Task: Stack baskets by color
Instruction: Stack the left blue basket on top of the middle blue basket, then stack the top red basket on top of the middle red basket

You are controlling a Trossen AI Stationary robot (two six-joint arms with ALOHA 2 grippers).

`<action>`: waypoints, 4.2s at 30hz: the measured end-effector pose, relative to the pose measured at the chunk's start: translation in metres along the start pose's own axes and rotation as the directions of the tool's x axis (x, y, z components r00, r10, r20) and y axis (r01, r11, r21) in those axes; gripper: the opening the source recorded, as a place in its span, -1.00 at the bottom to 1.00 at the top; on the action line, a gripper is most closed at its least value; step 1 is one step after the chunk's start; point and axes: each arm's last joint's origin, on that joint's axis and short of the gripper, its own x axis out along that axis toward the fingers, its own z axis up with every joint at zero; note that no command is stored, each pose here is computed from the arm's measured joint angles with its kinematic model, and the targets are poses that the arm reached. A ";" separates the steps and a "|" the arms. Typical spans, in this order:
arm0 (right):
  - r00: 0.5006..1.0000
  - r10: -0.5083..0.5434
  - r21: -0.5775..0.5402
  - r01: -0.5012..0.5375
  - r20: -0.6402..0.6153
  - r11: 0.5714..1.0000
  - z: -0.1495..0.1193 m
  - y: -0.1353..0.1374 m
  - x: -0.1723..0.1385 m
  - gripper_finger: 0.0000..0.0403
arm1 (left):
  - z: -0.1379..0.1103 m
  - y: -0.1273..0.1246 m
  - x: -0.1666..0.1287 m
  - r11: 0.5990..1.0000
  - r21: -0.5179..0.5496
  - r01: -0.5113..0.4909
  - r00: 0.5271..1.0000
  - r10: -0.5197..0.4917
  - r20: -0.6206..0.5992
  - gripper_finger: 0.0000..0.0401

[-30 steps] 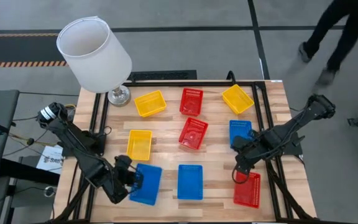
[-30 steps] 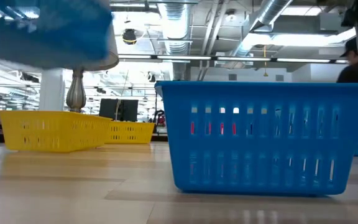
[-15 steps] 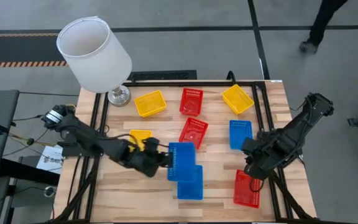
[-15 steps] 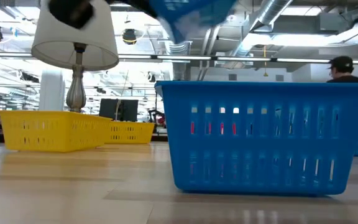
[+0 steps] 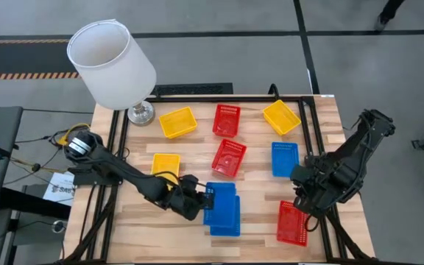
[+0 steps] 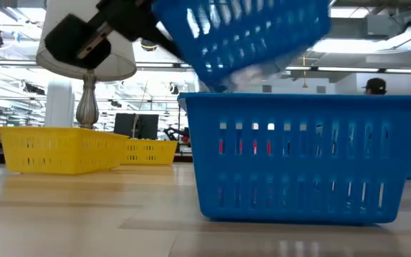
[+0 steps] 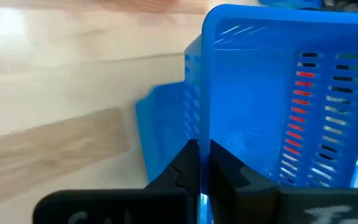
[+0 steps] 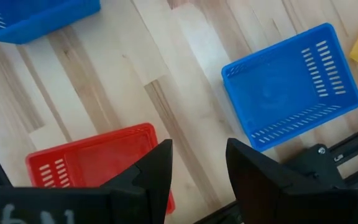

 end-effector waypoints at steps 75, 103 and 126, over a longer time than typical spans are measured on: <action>1.000 -0.007 -0.024 0.007 0.019 1.000 -0.005 0.000 -0.002 -0.13 | 0.047 -0.019 -0.008 0.978 0.193 0.082 0.992 -0.062 -0.107 -0.27; 0.999 -0.017 0.144 0.013 0.028 0.989 -0.005 -0.001 -0.002 -0.13 | 0.312 0.021 0.026 0.926 0.345 -0.150 0.933 0.018 0.358 -0.32; 0.997 -0.041 0.187 0.028 0.062 0.982 0.003 -0.003 0.001 -0.13 | 0.331 0.060 0.095 0.931 0.330 -0.154 0.967 0.072 0.245 -0.32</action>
